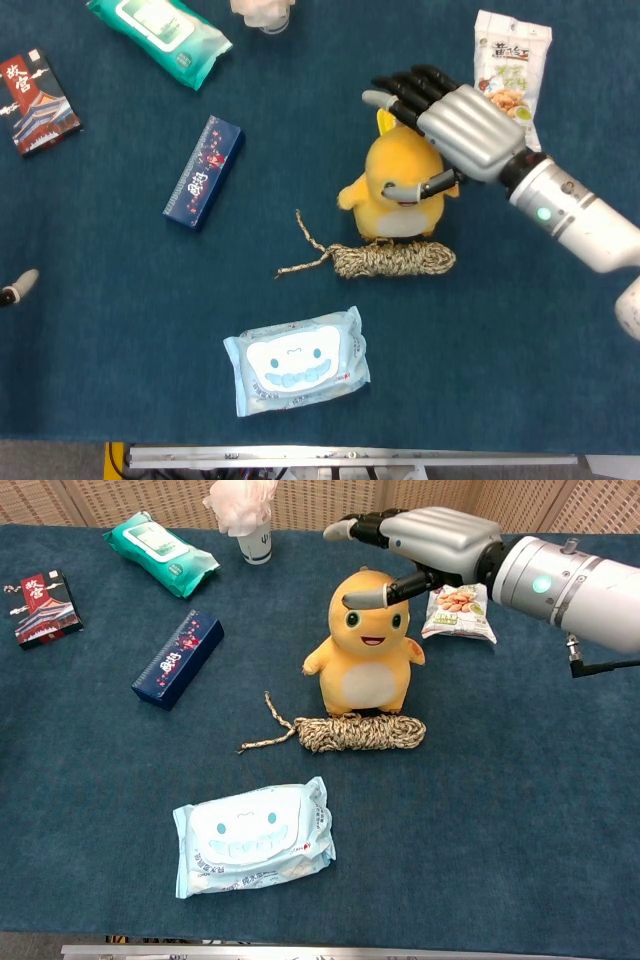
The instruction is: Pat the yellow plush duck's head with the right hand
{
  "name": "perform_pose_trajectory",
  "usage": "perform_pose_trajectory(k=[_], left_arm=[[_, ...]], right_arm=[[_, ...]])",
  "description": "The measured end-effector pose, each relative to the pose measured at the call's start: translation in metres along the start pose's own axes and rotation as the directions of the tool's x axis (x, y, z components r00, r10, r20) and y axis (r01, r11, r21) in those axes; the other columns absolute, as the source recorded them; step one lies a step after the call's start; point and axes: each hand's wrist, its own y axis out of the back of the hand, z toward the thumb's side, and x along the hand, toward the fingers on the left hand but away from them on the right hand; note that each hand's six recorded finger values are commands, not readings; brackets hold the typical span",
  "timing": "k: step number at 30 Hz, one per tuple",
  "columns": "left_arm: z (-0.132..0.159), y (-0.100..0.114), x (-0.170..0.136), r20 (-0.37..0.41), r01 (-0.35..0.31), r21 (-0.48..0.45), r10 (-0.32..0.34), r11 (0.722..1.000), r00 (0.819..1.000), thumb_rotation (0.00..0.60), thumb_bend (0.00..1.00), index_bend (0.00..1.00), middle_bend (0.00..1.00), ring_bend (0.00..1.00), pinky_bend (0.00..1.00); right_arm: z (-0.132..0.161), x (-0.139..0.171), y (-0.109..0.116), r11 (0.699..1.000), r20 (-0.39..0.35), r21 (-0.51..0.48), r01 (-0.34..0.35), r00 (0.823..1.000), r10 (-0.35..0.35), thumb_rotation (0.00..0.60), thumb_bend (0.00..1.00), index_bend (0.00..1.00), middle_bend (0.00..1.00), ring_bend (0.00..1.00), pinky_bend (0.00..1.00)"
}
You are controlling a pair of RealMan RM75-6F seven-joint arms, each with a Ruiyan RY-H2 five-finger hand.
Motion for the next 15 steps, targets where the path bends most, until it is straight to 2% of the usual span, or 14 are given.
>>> perform_pose_trajectory(k=[6,15], left_arm=[[-0.001,-0.001,0.000,-0.003,0.001,0.001,-0.001,1.000,1.000,0.521,0.03,0.15,0.07,0.01,0.00],[-0.005,-0.001,-0.002,-0.013,0.002,0.001,-0.002,1.000,1.000,0.520,0.03,0.15,0.07,0.01,0.00]], right_arm=[[0.017,0.008,0.005,1.000,-0.061,-0.001,0.018,0.998,-0.018,0.080,0.00,0.02,0.08,0.00,0.00],[0.031,0.011,-0.013,1.000,-0.106,0.002,-0.028,0.994,0.028,0.079,0.00,0.02,0.08,0.00,0.00]])
